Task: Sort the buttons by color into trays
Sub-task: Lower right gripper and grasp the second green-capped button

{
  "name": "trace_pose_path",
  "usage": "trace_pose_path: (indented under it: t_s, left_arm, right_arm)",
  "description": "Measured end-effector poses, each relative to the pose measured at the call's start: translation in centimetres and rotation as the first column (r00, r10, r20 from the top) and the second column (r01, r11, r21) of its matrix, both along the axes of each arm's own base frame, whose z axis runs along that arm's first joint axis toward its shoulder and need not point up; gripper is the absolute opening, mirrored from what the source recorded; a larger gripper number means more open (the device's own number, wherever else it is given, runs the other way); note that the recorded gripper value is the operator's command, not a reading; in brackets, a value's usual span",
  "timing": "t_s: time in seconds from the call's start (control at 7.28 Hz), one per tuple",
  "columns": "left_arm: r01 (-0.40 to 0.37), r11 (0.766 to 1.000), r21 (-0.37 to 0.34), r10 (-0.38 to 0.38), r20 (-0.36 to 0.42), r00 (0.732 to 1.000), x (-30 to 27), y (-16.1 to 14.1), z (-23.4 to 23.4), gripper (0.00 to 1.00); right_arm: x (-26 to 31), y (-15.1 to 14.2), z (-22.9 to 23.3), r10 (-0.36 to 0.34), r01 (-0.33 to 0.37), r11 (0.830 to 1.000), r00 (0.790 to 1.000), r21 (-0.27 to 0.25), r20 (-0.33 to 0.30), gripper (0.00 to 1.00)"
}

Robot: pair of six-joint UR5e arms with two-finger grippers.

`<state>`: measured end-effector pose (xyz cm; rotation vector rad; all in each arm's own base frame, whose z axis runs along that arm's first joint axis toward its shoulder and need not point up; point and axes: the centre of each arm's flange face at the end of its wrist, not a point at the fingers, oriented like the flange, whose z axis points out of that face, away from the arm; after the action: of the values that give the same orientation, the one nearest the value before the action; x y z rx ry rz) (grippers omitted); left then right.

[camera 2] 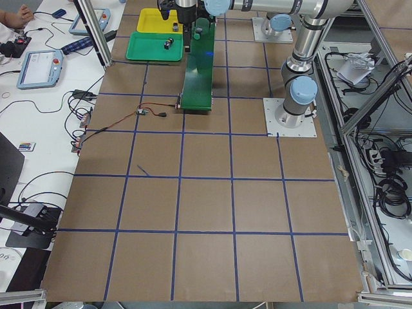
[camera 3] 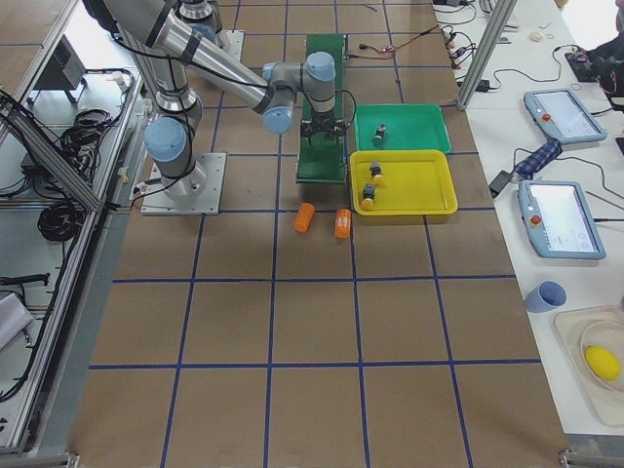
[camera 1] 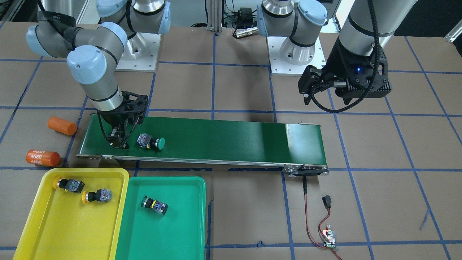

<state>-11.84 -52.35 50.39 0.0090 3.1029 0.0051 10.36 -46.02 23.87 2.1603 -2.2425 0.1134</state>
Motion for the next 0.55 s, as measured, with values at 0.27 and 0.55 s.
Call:
trace_pose_path:
  t_s: [0.27,0.55]
  left_arm:
    - [0.0,1.0,0.001,0.0,0.0,1.0,0.0,-0.06,-0.09,1.0]
    - [0.0,1.0,-0.003,0.0,0.0,1.0,0.0,-0.11,0.05,1.0]
  right_arm:
    - [0.0,-0.07,0.03,0.0,0.0,1.0,1.0,-0.003,0.0,1.0]
    - [0.03,-0.2,0.11,-0.002,0.002,1.0,1.0,-0.01,-0.001,1.0]
